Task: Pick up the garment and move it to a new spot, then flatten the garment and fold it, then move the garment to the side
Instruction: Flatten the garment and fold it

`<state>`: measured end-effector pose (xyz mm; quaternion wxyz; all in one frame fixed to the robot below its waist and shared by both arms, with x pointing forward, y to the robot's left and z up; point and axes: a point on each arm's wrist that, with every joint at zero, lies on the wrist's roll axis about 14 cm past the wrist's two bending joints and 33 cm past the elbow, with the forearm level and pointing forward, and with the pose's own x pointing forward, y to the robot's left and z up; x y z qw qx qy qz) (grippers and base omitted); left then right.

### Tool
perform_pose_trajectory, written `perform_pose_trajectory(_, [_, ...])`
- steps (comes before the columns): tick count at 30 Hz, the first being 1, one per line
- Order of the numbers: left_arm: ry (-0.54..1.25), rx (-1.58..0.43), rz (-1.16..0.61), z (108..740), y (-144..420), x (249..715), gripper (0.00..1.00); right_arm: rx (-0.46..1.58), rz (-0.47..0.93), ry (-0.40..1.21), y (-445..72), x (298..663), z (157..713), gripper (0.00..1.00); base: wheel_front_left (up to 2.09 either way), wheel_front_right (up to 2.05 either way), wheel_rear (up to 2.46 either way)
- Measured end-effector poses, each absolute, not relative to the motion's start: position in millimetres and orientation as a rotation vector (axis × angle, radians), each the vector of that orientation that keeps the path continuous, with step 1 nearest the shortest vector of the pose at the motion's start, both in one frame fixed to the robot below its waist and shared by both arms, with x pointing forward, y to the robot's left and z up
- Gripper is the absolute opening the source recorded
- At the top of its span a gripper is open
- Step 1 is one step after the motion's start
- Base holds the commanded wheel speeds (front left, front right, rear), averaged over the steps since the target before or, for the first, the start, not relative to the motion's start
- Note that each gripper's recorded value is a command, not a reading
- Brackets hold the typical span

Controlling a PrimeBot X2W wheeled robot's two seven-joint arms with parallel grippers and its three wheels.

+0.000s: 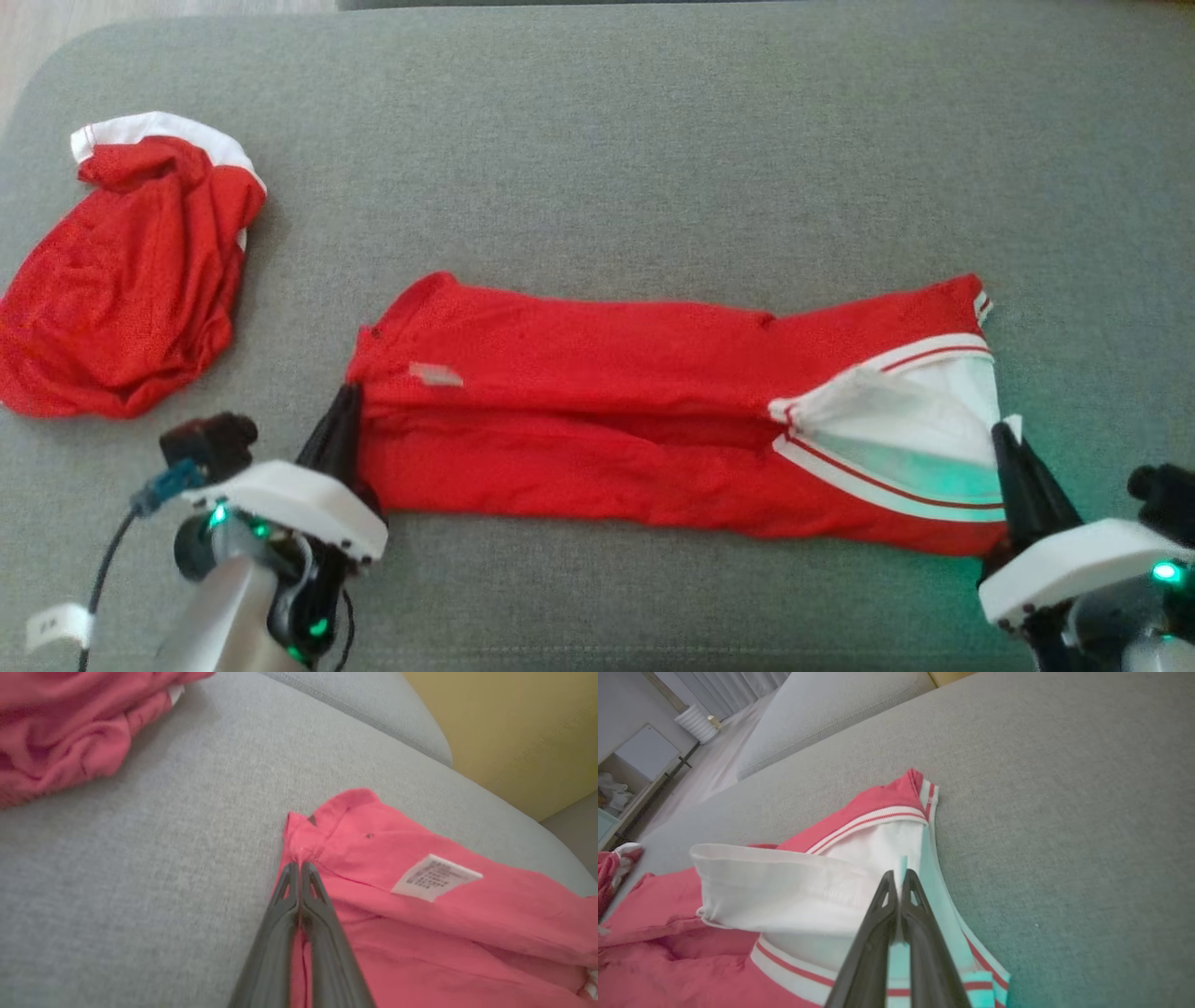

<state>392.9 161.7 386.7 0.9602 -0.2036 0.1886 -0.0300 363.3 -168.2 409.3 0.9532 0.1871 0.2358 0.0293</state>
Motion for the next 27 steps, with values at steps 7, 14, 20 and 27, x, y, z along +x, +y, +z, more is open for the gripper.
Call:
perform_pose_trajectory(7, [0.374, -0.342, -0.004, 383, 172, 379, 1.0, 0.269, 0.082, 0.429, -165, 362, 417, 1.0, 0.0, 0.0, 0.0])
perform_pose_trajectory(14, [0.213, -0.214, 0.003, 424, 175, 382, 1.0, 0.152, 0.149, 0.22, -148, 378, 463, 1.0, 0.0, 0.0, 0.0])
perform_pose_trajectory(20, [0.034, -0.127, -0.005, 478, 176, 379, 1.0, 0.082, 0.197, 0.078, -134, 392, 502, 1.0, 0.0, 0.0, 0.0])
perform_pose_trajectory(27, [0.005, -0.089, -0.013, 487, 171, 357, 1.0, 0.076, 0.2, 0.071, -134, 383, 506, 1.0, 0.0, 0.0, 0.0])
